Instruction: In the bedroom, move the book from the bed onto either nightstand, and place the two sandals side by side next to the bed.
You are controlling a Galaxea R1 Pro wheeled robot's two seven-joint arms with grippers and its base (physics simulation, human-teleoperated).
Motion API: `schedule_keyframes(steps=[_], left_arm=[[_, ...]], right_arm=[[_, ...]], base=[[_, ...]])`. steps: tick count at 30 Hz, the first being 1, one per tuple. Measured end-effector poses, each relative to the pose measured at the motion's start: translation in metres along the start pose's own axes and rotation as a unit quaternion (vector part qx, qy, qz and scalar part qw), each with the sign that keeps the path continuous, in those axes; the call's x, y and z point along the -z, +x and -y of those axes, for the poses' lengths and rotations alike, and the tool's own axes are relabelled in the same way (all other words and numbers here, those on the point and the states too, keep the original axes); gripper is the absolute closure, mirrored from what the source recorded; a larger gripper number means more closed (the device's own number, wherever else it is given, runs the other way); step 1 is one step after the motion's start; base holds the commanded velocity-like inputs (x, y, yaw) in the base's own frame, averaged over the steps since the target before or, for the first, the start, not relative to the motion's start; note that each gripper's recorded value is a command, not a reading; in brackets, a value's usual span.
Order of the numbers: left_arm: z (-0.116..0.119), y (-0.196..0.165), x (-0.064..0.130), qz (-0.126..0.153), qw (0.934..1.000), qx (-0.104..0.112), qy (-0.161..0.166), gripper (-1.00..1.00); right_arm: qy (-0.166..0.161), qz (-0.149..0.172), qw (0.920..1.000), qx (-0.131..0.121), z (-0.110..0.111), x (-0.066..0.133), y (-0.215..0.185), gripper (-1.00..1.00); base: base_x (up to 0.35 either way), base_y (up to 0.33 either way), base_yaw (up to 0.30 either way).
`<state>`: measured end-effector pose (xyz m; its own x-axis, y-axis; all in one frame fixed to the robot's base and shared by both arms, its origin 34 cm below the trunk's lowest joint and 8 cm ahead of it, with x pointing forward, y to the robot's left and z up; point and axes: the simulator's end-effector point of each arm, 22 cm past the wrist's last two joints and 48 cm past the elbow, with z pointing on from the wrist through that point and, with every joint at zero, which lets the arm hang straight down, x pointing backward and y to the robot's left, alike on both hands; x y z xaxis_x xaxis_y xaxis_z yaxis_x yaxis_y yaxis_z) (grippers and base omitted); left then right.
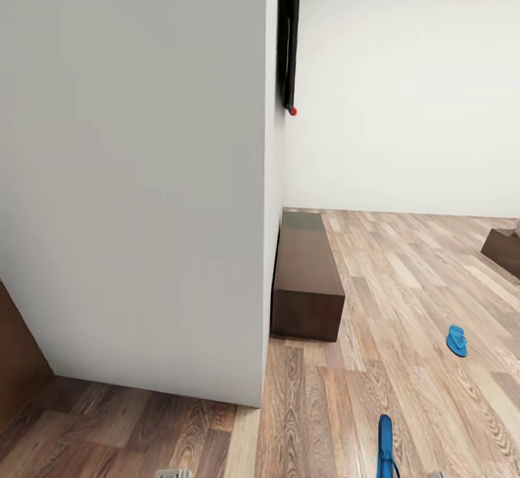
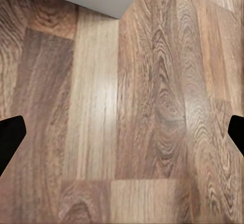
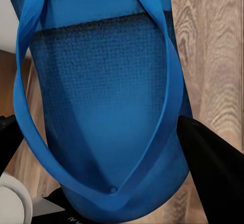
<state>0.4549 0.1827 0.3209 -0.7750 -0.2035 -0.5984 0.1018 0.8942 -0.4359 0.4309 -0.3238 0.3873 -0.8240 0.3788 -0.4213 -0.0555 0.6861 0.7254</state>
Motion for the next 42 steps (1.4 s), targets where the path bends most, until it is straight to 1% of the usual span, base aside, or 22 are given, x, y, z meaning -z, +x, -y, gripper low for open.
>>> schedule_keyframes(steps=[42], left_arm=[[0.0004, 0.0002, -0.0001, 0.0, 1.0, 0.0, 0.0, -1.0]], right_arm=[[0.0, 0.0, 1.0, 0.0, 0.0001, 0.0, 0.0, 1.0]], base=[[0.0, 0.0, -0.204]])
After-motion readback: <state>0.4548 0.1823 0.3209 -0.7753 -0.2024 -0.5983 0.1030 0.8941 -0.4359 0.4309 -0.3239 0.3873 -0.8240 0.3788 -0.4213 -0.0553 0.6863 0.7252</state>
